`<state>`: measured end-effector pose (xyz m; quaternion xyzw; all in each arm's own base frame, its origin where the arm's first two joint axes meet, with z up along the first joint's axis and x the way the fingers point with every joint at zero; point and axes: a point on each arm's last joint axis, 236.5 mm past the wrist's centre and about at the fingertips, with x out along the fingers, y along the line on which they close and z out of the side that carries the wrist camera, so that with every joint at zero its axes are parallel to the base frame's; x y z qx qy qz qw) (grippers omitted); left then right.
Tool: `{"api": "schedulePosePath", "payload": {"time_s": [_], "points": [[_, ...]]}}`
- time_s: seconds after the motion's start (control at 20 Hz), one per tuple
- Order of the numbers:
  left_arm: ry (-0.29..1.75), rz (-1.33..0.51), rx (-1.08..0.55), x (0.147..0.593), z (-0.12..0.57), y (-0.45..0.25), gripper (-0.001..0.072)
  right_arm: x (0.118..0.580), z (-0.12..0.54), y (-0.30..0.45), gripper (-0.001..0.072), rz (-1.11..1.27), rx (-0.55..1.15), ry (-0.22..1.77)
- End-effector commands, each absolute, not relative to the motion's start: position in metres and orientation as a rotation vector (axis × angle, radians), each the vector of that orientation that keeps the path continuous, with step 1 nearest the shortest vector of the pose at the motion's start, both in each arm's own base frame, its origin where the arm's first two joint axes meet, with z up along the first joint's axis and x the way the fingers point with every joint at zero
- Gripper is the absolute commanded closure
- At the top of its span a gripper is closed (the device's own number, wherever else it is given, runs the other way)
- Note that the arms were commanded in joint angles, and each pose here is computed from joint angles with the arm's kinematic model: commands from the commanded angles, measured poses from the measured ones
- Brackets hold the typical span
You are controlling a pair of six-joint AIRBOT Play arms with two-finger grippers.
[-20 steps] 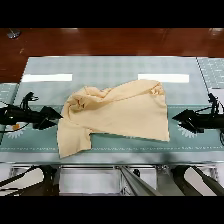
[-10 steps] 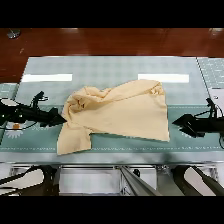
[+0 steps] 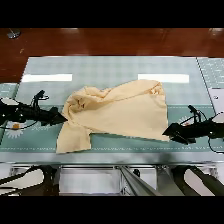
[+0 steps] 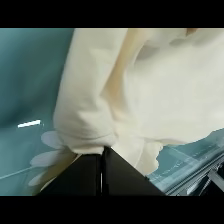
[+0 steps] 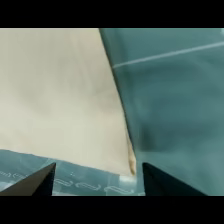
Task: Fold the shirts.
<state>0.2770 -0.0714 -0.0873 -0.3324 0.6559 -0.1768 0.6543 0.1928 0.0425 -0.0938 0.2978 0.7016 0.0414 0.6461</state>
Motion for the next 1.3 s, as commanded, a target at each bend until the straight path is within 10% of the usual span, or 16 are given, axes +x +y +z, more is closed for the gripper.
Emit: {"api": "schedulePosePath", "payload": {"time_s": [0.0, 0.2, 0.3, 0.35, 0.4, 0.8, 1.0, 1.25], "points": [[1.441, -0.391, -0.79, 0.289, -0.084, -0.074, 0.0688, 0.212, -0.096, 0.054, 0.0095, 0.084, 0.689, 1.533], [1.424, -0.387, -0.805, 0.293, -0.082, -0.074, 0.0688, 0.219, -0.107, 0.076, 0.0117, 0.135, 0.724, 1.597], [1.423, -0.389, -0.808, 0.294, -0.082, -0.075, 0.0688, 0.234, -0.104, 0.087, 0.0376, 0.186, 0.711, 1.599], [1.418, -0.39, -0.812, 0.295, -0.081, -0.075, 0.0688, 0.247, -0.098, 0.092, 0.0663, 0.232, 0.682, 1.58], [1.398, -0.394, -0.824, 0.299, -0.075, -0.076, 0.0688, 0.262, -0.087, 0.094, 0.0697, 0.262, 0.66, 1.548], [0.529, -0.621, -0.482, 0.407, 0.27, -0.072, 0.069, 0.429, 0.26, 0.072, 0.0697, 0.409, 0.333, 0.741], [0.186, -0.425, -0.146, 0.358, 0.432, -0.051, 0.069, 0.368, 0.435, 0.073, 0.0697, 0.403, 0.148, 0.326], [-0.033, -0.062, 0.086, 0.258, 0.524, -0.008, 0.069, 0.253, 0.503, 0.068, 0.0697, 0.308, 0.012, 0.111]]}}
